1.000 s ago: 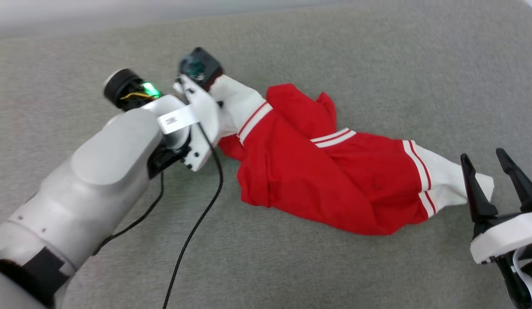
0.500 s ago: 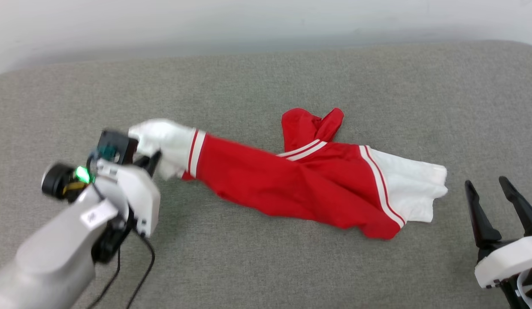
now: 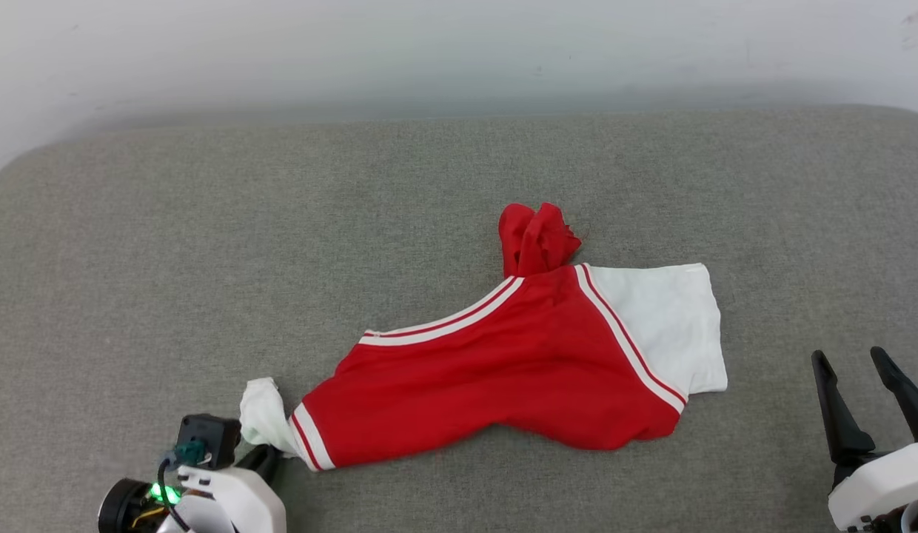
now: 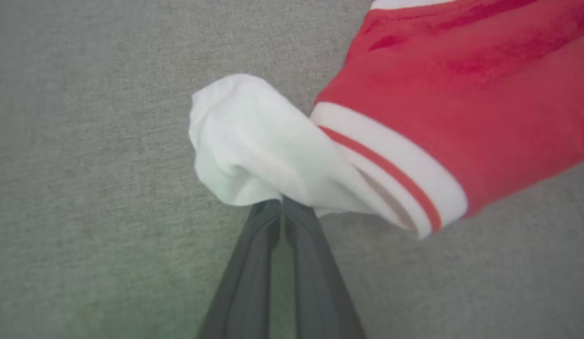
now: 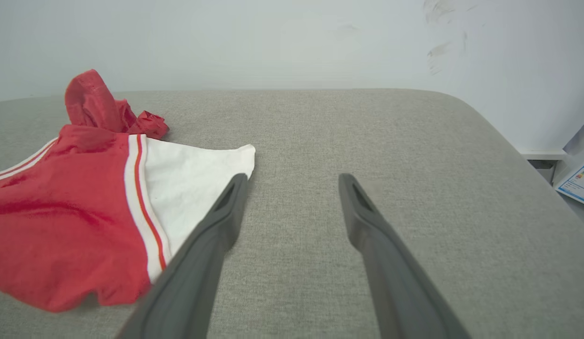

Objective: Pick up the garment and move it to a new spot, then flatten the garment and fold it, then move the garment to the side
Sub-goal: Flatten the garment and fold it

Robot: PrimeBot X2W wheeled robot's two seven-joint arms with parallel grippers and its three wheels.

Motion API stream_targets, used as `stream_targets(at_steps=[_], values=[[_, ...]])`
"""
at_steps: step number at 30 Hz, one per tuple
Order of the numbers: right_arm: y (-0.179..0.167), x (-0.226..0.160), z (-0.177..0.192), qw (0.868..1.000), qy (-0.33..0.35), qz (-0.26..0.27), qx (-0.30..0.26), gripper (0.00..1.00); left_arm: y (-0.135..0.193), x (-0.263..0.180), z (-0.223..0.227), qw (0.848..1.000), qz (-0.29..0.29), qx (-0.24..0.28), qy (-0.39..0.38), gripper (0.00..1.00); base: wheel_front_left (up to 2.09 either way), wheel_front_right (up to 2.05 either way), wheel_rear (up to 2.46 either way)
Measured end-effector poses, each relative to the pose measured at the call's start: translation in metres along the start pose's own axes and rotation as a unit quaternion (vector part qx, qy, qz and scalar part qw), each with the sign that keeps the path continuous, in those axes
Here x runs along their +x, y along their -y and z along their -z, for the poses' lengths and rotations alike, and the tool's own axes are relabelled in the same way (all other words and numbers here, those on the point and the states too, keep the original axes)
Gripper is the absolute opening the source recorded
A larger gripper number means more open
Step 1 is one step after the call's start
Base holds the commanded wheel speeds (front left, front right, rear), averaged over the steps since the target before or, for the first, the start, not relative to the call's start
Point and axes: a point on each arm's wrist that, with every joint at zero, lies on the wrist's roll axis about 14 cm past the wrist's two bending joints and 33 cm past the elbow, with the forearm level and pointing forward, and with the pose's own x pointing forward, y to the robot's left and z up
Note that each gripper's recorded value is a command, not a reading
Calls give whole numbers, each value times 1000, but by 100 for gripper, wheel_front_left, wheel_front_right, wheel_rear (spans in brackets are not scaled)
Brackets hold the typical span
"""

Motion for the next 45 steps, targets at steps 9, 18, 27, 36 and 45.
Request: stream_targets(at_steps=[9,18,27,36,45], values=[[0,-3,-2,1000,2,0,3,100,-6,-15,17,999,-30,-28,-1,100,0,0,0],[-5,-9,-5,1000,10,-5,7,100,-47,-44,-28,993,-95,-4,76,100,0,0,0],[-8,-9,-4,1000,13,-8,13,100,-61,-62,-116,981,-100,58,156,100,0,0,0],[-9,-4,-6,1000,16,-12,9,100,-15,-37,-168,985,6,122,118,100,0,0,0],[-4,4,-10,1000,23,-7,3,100,37,15,-139,978,121,161,-54,100,0,0,0]])
